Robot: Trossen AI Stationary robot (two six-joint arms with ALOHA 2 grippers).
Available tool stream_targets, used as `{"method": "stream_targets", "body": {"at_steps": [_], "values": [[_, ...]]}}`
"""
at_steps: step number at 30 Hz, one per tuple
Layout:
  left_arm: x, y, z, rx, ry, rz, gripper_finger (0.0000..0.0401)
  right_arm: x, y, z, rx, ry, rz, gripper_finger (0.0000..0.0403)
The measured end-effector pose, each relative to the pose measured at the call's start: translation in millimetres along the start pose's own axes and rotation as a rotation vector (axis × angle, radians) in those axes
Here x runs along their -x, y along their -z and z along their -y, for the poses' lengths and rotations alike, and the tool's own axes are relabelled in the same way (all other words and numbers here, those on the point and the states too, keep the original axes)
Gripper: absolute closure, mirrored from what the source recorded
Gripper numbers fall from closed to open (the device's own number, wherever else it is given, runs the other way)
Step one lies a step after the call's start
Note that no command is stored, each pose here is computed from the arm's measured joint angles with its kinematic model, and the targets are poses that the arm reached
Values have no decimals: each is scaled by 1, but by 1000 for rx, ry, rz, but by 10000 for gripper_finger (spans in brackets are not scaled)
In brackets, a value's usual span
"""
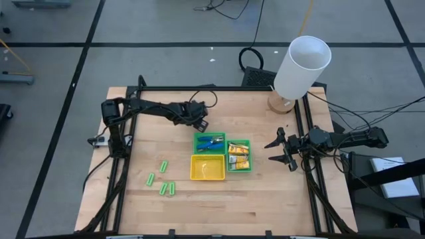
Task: Pick & Place School Supplies
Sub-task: Put the blue hole puncher into the right green bin
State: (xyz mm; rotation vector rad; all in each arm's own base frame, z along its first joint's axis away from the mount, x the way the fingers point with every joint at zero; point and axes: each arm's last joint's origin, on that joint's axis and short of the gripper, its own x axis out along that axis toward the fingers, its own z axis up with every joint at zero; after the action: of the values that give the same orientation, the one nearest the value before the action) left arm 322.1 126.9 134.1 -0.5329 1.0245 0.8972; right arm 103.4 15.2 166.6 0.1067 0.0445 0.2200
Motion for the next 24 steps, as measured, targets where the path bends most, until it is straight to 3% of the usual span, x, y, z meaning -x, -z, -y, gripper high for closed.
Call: {"method": "stream_targets", "body": {"at_steps": [8, 24], "values": [[0, 5, -9, 26, -69, -72, 213, 0, 0, 0, 0, 0, 1, 177], [-1, 1, -5, -38, -16, -33, 280, 0, 0, 0, 0, 0, 1, 177]]}}
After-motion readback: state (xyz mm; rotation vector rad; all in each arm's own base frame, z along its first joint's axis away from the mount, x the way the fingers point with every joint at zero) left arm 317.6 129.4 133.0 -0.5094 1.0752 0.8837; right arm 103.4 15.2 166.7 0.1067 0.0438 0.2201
